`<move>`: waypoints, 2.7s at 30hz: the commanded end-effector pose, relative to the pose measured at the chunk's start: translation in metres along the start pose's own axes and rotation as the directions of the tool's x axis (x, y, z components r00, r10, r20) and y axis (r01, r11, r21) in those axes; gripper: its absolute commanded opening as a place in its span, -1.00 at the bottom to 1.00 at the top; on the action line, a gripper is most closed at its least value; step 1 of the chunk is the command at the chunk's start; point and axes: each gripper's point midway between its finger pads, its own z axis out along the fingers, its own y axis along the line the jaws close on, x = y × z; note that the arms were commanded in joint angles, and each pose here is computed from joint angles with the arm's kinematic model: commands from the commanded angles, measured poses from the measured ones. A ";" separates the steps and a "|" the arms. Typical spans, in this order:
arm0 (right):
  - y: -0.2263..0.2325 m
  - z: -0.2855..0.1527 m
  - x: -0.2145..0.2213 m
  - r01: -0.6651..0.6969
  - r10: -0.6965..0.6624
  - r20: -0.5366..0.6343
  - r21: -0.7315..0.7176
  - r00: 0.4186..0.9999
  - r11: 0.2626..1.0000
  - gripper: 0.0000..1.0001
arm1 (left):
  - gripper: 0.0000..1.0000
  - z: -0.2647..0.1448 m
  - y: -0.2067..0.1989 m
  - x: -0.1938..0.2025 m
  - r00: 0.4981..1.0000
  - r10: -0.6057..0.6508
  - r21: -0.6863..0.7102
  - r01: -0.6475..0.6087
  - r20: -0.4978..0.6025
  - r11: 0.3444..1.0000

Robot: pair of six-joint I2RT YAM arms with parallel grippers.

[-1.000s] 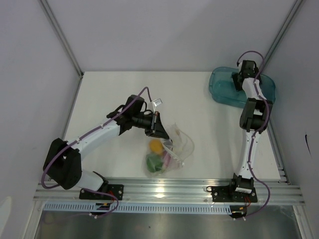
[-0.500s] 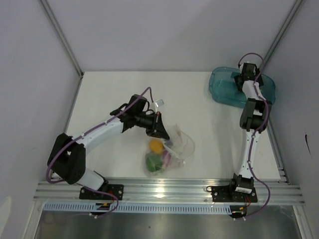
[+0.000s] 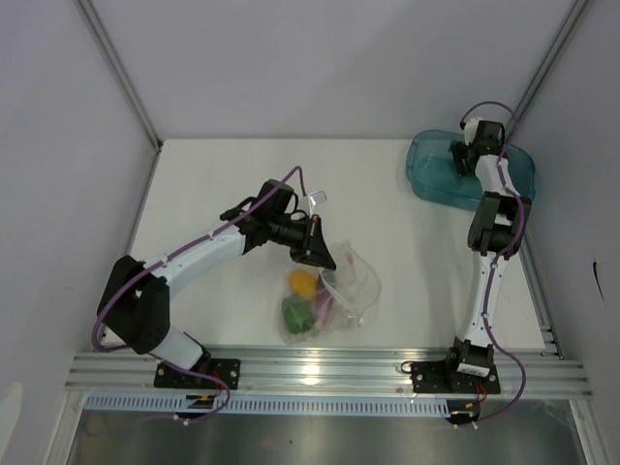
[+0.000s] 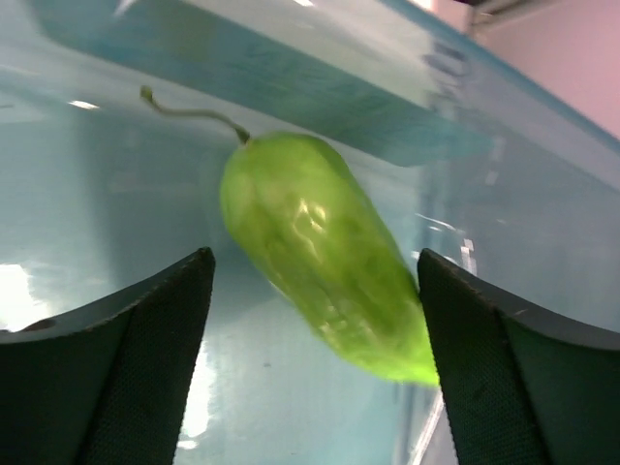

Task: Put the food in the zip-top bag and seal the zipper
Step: Pick up the fake vegetable from the bin, then place the fake vegetable in the zipper food storage bag.

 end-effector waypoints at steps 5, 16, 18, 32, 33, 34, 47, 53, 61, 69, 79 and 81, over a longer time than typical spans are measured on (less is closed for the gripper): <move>0.034 0.007 0.042 -0.061 0.044 -0.104 -0.168 0.994 0.984 0.65 | -0.99 0.000 -0.015 -0.006 0.999 0.040 0.017 -0.040 0.002 0.999; 0.039 0.008 0.048 -0.001 -0.018 -0.126 -0.151 0.992 0.988 -0.24 | -0.99 0.001 -0.015 -0.006 0.999 0.047 0.021 -0.047 0.001 0.999; 0.038 0.009 0.046 0.021 -0.037 -0.123 -0.131 0.992 0.991 -0.54 | -0.99 0.002 -0.014 -0.006 0.999 0.048 0.019 -0.048 -0.002 0.999; 0.011 -0.011 -0.011 0.011 -0.011 0.005 0.010 1.000 1.000 -1.00 | -0.99 0.003 -0.014 -0.006 0.999 0.048 0.025 -0.048 -0.007 0.999; 0.010 -0.014 -0.015 0.009 -0.009 0.015 0.012 1.000 1.000 -1.00 | -0.99 0.003 -0.014 -0.007 0.999 0.049 0.025 -0.049 -0.005 0.998; 0.007 -0.019 -0.023 0.003 -0.004 0.029 0.025 1.000 1.000 -1.00 | -0.99 0.002 -0.015 -0.007 0.999 0.052 0.025 -0.052 -0.002 0.998; -0.003 -0.074 -0.073 -0.119 0.114 0.109 0.048 0.987 0.992 -1.00 | -0.99 -0.002 -0.025 -0.014 0.997 0.076 0.037 -0.077 0.025 0.996; 0.005 -0.111 -0.085 -0.232 0.231 0.105 -0.002 0.967 0.973 -1.00 | -0.99 -0.004 -0.030 -0.018 0.995 0.087 0.044 -0.089 0.048 0.995; 0.088 -0.216 -0.119 -0.451 0.508 0.039 -0.406 0.861 0.795 -1.00 | -0.99 -0.008 -0.046 -0.033 0.989 0.104 0.076 -0.112 0.105 0.991; 0.180 -0.378 -0.124 -0.465 0.596 -0.055 -0.685 0.801 0.561 -1.00 | -0.99 -0.018 -0.061 -0.040 0.977 0.146 0.072 -0.159 0.156 0.985; 0.220 -0.519 -0.071 -0.554 0.643 -0.336 -0.816 0.688 0.166 -1.00 | -0.99 -0.023 -0.070 -0.044 0.969 0.162 0.088 -0.181 0.186 0.980; 0.219 -0.536 -0.061 -0.535 0.628 -0.322 -0.826 0.708 0.179 -1.00 | -0.99 -0.024 -0.072 -0.046 0.967 0.169 0.086 -0.188 0.191 0.978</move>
